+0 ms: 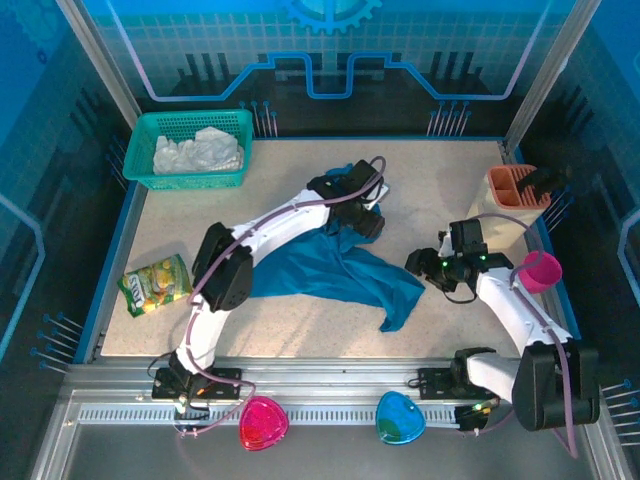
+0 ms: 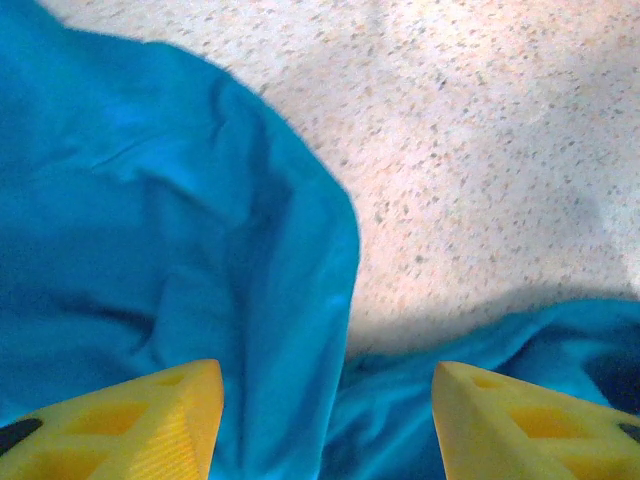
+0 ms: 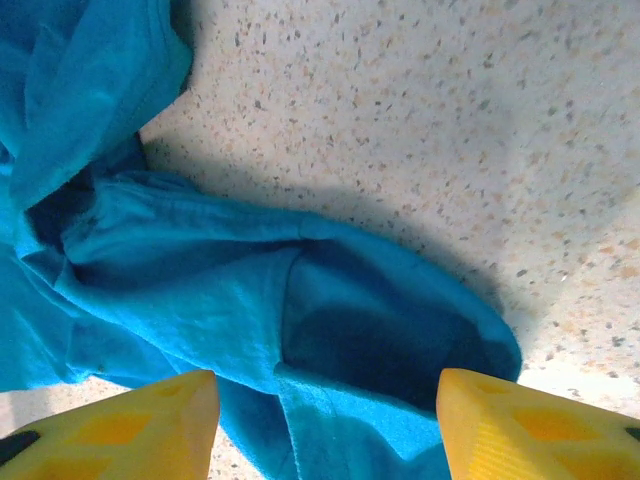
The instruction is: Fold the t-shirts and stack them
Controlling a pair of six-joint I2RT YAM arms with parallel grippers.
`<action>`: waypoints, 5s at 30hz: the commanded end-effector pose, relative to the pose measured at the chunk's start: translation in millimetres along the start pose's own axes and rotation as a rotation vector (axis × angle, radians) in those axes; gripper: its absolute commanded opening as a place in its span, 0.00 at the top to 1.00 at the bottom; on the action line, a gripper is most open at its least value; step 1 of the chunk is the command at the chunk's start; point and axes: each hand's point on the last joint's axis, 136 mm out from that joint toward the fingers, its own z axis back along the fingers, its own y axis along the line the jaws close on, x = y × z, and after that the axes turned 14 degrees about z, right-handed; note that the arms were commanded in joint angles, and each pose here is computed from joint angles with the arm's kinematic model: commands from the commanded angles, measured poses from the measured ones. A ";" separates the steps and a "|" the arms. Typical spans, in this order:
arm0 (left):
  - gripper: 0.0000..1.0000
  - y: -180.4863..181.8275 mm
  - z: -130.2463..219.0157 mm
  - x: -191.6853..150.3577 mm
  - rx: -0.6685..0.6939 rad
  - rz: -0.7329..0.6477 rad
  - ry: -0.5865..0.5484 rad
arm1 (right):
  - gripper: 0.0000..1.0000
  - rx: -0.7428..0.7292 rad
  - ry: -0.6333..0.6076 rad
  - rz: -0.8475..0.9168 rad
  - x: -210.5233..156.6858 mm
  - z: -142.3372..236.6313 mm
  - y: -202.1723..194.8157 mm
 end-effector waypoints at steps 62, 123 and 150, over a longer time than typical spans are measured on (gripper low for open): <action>1.00 149.7 2.4 82.8 0.252 0.472 -0.379 | 1.00 0.553 0.119 0.579 -99.7 -13.4 162.2; 1.00 164.8 -19.9 41.8 0.256 0.512 -0.319 | 0.69 0.019 0.186 0.622 18.1 -105.0 113.7; 1.00 130.8 11.9 67.6 0.140 0.486 -0.355 | 1.00 -0.305 0.005 0.545 46.4 -37.2 66.4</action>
